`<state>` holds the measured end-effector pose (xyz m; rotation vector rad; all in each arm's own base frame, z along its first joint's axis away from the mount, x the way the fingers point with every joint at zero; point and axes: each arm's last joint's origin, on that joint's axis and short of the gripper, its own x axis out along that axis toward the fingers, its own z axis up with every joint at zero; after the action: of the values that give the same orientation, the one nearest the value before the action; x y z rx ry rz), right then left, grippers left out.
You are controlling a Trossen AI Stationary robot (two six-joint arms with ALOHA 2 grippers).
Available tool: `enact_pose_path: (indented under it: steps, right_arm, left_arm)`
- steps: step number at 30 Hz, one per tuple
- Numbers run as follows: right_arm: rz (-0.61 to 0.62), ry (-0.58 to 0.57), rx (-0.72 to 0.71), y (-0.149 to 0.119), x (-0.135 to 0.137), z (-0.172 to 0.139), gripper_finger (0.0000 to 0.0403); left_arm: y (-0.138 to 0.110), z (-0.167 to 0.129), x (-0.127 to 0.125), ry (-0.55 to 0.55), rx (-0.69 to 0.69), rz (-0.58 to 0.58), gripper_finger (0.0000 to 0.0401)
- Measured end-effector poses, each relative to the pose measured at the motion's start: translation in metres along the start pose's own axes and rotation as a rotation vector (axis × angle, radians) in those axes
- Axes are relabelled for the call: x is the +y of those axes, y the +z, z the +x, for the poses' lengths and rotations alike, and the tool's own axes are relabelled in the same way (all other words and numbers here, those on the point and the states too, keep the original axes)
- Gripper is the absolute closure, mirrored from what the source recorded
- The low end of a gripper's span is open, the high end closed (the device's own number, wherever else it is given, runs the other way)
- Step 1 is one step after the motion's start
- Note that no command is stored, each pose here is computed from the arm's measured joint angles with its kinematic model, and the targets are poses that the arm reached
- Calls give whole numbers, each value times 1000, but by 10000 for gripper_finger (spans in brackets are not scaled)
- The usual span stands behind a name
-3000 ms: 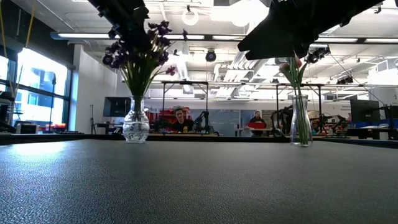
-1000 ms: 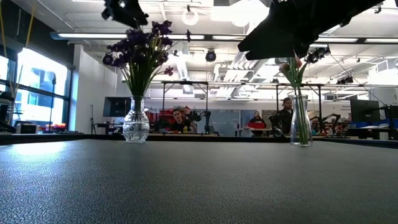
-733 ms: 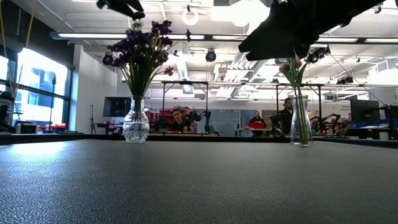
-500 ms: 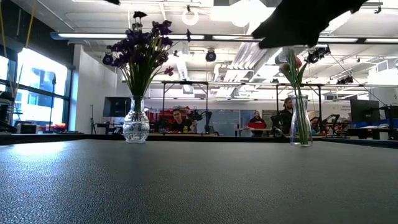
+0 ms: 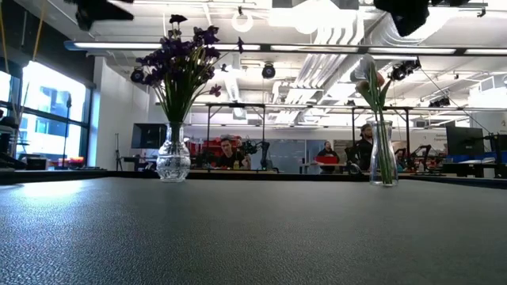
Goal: Sort flowers into vase by color
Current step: Return to Home Position
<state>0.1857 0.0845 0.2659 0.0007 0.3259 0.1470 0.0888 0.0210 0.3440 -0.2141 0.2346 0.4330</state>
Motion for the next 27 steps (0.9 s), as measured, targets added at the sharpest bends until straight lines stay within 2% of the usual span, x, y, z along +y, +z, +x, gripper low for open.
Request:
enact_pose_path:
  steps: [6,11,15,24,27]
  right_arm:
    - [65,-72,-113,-28,-15,-28,229]
    - [135,-47,-293,-49,-24,-49,262]
    - [188,-21,-367,-68,-29,-56,290]
    - [166,76,-471,-105,-32,-58,383]
    - [134,56,-489,-105,-33,-61,398]
  left_arm:
    - [-57,24,2,-77,-88,-32,214]
    - [-89,38,3,-149,-178,-20,214]
    - [-100,38,3,-231,-228,-1,214]
    - [-119,33,8,-298,-252,-8,214]
    - [-126,32,10,-294,-265,-12,214]
